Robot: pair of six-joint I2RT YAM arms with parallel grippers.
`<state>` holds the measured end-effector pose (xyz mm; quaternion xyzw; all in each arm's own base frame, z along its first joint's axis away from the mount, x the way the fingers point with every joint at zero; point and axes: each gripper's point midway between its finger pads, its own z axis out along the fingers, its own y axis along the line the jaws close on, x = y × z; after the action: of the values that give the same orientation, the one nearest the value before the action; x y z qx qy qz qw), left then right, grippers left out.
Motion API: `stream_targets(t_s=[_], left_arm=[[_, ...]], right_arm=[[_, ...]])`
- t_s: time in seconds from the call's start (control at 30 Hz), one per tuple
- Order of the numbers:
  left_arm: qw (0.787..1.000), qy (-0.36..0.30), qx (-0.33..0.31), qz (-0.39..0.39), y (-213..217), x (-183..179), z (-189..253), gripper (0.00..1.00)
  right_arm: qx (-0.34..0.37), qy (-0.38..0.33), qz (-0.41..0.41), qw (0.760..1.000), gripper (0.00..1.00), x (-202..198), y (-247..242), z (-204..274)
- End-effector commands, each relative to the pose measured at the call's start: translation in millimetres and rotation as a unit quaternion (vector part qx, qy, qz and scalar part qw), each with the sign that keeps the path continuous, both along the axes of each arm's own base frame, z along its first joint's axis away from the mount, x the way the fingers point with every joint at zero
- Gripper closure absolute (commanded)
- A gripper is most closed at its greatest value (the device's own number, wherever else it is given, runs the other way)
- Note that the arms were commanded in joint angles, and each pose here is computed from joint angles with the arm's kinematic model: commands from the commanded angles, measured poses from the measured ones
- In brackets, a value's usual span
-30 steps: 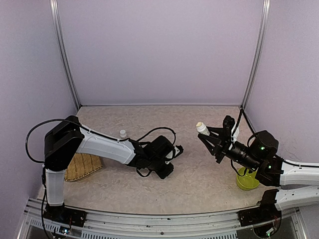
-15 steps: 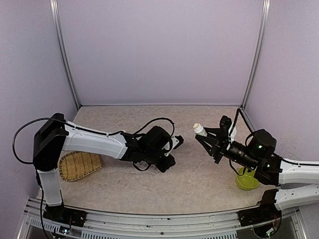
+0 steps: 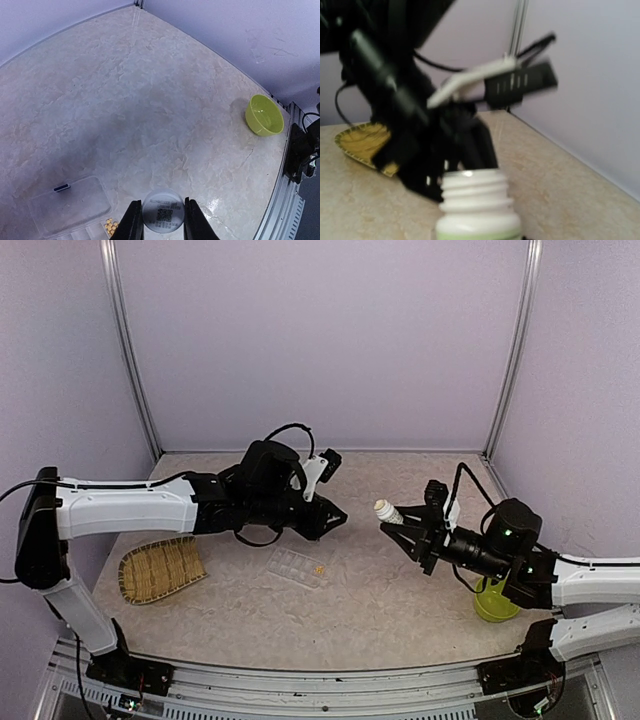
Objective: Sort the pills into containers
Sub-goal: Close the lid of the pill bottle.
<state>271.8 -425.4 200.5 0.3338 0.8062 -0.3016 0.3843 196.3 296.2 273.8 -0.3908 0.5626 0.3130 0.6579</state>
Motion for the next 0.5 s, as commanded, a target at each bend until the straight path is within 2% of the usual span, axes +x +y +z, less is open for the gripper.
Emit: stream_targets(t_s=[0.0, 0.17, 0.47], left_arm=[[0.998, 0.01, -0.063, -0.001, 2, -7, 32, 0.84], [0.993, 0.025, -0.116, 0.006, 5, -11, 59, 0.84], [0.983, 0.059, -0.173, 0.008, 5, -18, 85, 0.84]], right_arm=[[0.014, 0.005, 0.008, 1.0, 0.95, 4, 5, 10], [0.005, 0.024, -0.016, 1.0, 0.95, 16, 8, 2], [-0.02, 0.039, -0.044, 0.998, 0.95, 32, 15, -10]])
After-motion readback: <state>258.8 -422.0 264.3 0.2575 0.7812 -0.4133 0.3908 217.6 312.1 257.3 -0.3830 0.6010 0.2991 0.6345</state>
